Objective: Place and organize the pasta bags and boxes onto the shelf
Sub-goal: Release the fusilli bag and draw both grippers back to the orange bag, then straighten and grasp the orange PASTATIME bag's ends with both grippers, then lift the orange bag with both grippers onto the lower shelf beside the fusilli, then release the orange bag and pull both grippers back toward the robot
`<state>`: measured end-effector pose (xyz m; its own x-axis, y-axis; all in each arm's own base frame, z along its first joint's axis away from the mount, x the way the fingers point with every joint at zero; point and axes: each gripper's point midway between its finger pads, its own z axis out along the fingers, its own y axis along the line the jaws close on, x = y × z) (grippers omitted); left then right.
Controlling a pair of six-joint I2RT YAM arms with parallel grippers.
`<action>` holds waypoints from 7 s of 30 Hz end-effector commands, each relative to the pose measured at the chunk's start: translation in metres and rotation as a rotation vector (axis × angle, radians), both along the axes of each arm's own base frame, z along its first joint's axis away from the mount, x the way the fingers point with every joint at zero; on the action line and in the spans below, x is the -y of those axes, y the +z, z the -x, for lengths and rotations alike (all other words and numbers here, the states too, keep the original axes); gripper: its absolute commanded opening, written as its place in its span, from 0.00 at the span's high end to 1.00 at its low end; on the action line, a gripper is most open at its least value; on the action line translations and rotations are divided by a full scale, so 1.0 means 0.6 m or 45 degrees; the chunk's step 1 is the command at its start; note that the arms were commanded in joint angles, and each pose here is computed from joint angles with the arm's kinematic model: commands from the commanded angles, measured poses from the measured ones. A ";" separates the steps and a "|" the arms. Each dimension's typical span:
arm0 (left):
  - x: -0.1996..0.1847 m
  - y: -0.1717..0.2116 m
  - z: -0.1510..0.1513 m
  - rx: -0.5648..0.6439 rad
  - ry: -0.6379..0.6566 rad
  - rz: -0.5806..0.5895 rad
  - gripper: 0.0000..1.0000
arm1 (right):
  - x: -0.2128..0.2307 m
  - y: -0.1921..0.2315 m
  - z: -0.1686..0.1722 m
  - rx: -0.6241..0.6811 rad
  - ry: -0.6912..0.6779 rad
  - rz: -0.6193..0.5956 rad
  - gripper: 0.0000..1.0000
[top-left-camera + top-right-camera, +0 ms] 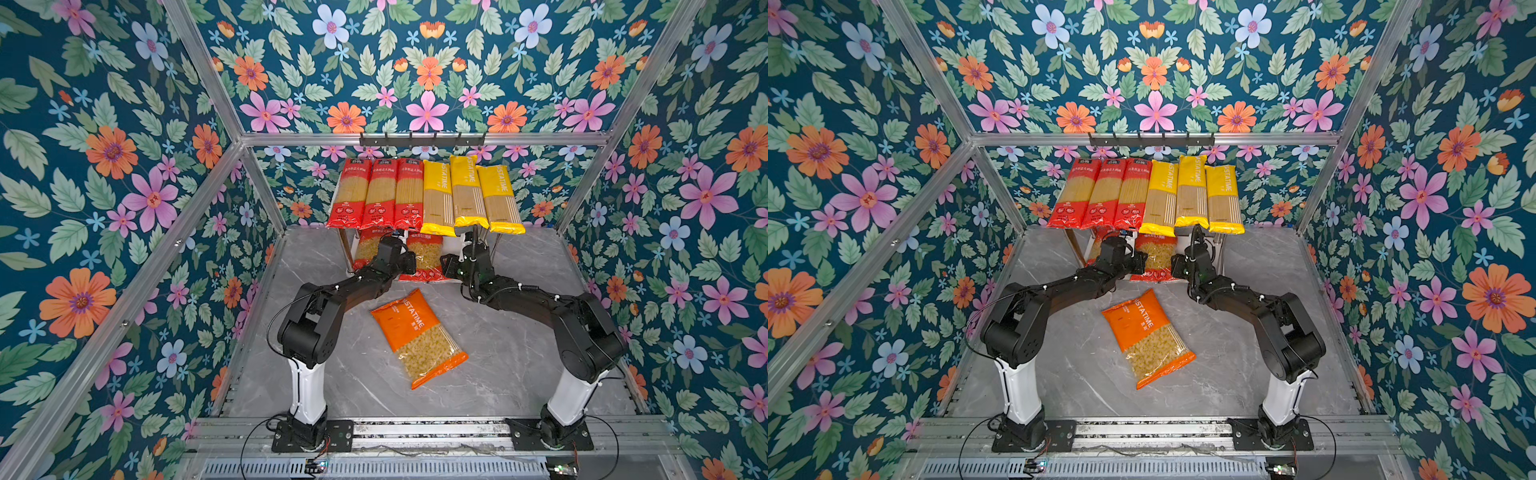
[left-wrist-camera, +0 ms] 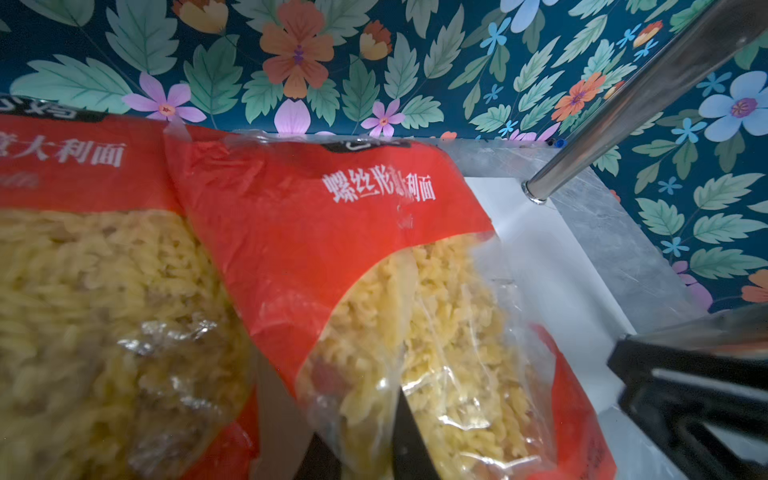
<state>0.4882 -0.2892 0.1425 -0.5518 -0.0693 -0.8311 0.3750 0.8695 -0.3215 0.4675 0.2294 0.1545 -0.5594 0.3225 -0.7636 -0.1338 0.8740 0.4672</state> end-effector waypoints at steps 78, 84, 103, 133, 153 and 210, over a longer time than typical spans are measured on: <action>-0.184 -0.152 0.442 -0.586 0.162 0.167 0.25 | -0.111 -0.122 0.380 -0.692 0.333 -0.048 0.38; -0.166 -0.163 0.448 -0.616 0.117 0.236 0.30 | -0.149 -0.149 0.382 -0.734 0.390 -0.029 0.43; -0.098 -0.104 0.459 -0.571 -0.063 0.332 0.87 | -0.140 -0.108 0.424 -0.714 0.510 -0.078 0.94; 0.069 0.185 0.332 0.331 -0.388 0.214 1.00 | 0.054 0.150 0.250 0.050 0.240 -0.016 1.00; 0.167 0.168 0.141 0.786 -0.214 -0.081 1.00 | 0.074 0.175 0.039 0.713 -0.080 0.243 1.00; 0.020 0.084 0.228 0.344 -0.010 -0.082 0.42 | 0.198 0.020 0.245 0.070 -0.141 0.241 0.61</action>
